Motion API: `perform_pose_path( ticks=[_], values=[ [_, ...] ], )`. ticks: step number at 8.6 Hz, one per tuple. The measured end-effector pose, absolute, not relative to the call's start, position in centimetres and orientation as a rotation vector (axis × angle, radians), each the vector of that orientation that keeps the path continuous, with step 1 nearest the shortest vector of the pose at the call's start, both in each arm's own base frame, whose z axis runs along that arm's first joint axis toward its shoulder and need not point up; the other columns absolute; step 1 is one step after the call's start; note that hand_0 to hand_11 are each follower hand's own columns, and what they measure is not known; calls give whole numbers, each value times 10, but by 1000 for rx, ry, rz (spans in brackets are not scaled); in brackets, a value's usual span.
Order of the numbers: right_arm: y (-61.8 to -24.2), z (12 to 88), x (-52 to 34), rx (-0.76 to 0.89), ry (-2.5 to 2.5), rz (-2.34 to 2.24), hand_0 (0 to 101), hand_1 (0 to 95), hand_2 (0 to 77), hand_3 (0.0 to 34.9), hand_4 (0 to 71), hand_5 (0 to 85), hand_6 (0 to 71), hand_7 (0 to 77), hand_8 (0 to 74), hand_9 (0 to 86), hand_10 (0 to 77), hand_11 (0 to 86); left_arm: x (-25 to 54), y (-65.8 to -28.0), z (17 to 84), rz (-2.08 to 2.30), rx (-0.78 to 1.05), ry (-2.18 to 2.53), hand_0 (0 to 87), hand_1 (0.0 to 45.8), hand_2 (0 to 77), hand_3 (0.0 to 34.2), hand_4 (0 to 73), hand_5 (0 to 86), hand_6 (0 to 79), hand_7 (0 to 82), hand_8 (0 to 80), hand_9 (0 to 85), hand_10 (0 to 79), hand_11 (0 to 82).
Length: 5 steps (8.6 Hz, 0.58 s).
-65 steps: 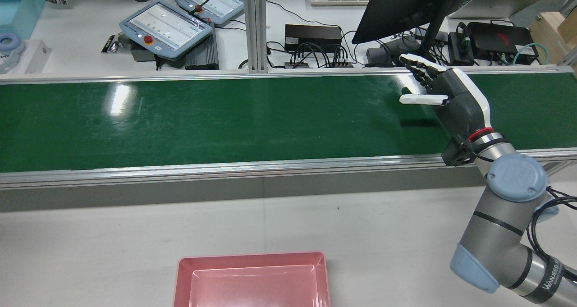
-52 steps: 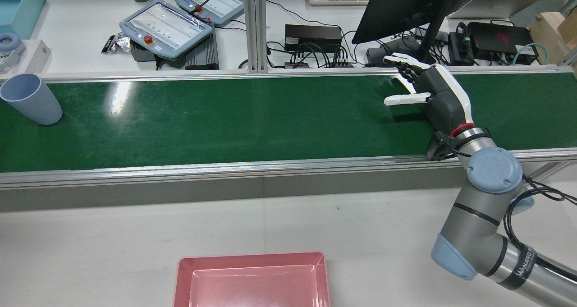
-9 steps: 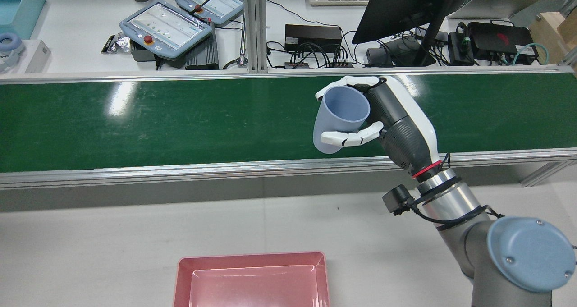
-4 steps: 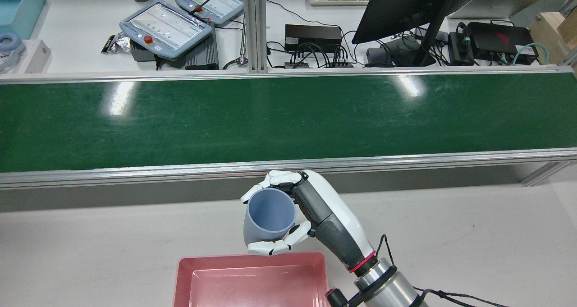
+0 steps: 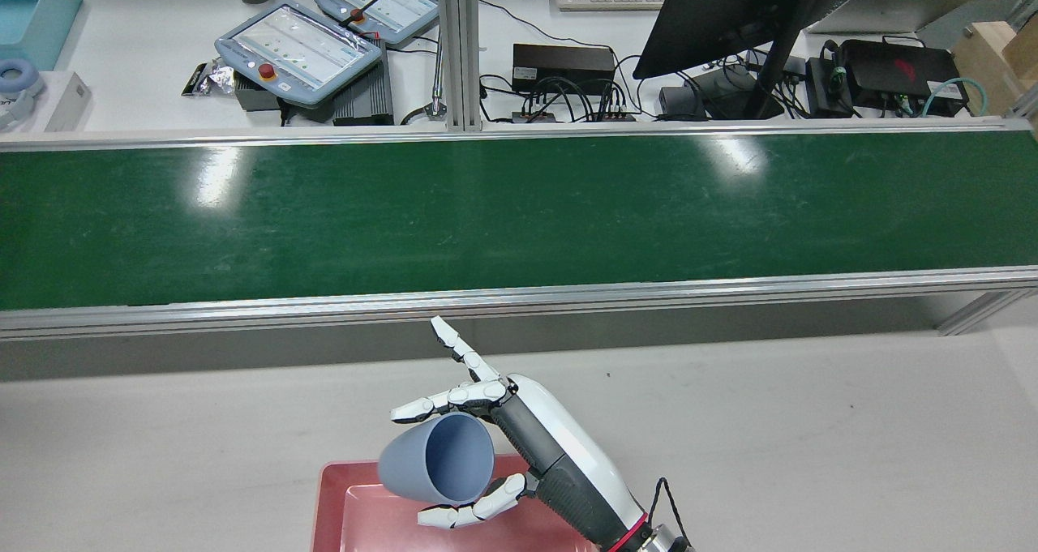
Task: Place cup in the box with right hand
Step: 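Lower the cup into the pink tray and open the right hand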
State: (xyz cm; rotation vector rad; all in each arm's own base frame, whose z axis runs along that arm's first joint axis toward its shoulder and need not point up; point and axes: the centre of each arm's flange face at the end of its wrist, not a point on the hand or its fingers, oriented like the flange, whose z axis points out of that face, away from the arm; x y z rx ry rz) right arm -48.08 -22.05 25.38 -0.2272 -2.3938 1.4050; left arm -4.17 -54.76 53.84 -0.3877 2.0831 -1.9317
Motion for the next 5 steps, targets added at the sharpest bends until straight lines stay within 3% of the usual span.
perform_pose_path(
  ticks=[1,2,3,4,5],
  values=[
    [-218,254,-482,-232,-2394,1398,779,245,196,0,273,87,33,60,344,774,404,529,-42,-548,538,-1932,-388,2083,0,5,5,0,11,5,0,5,0,0,0,0],
    [-218,254,-483,-238,-2395,1394,760,251,153,0,240,93,60,136,218,300,289,311,-42,-548,538,-1932,-388,2083,0,5,5,0,11,5,0,5,0,0,0,0],
    [-217,255,-483,-241,-2395,1392,788,207,11,0,251,82,44,114,98,44,11,38,-42,-548,538,-1931,-388,2083,0,5,5,0,11,5,0,5,0,0,0,0],
    [-217,254,-483,-244,-2396,1391,736,207,11,0,229,82,49,131,82,131,27,76,-42,-548,538,-1931,-388,2083,0,5,5,0,11,5,0,5,0,0,0,0],
    [-217,254,-482,-250,-2399,1392,742,169,5,0,256,82,49,136,87,114,27,76,-42,-548,538,-1932,-388,2083,0,5,5,0,11,5,5,5,0,0,0,0]
  ],
)
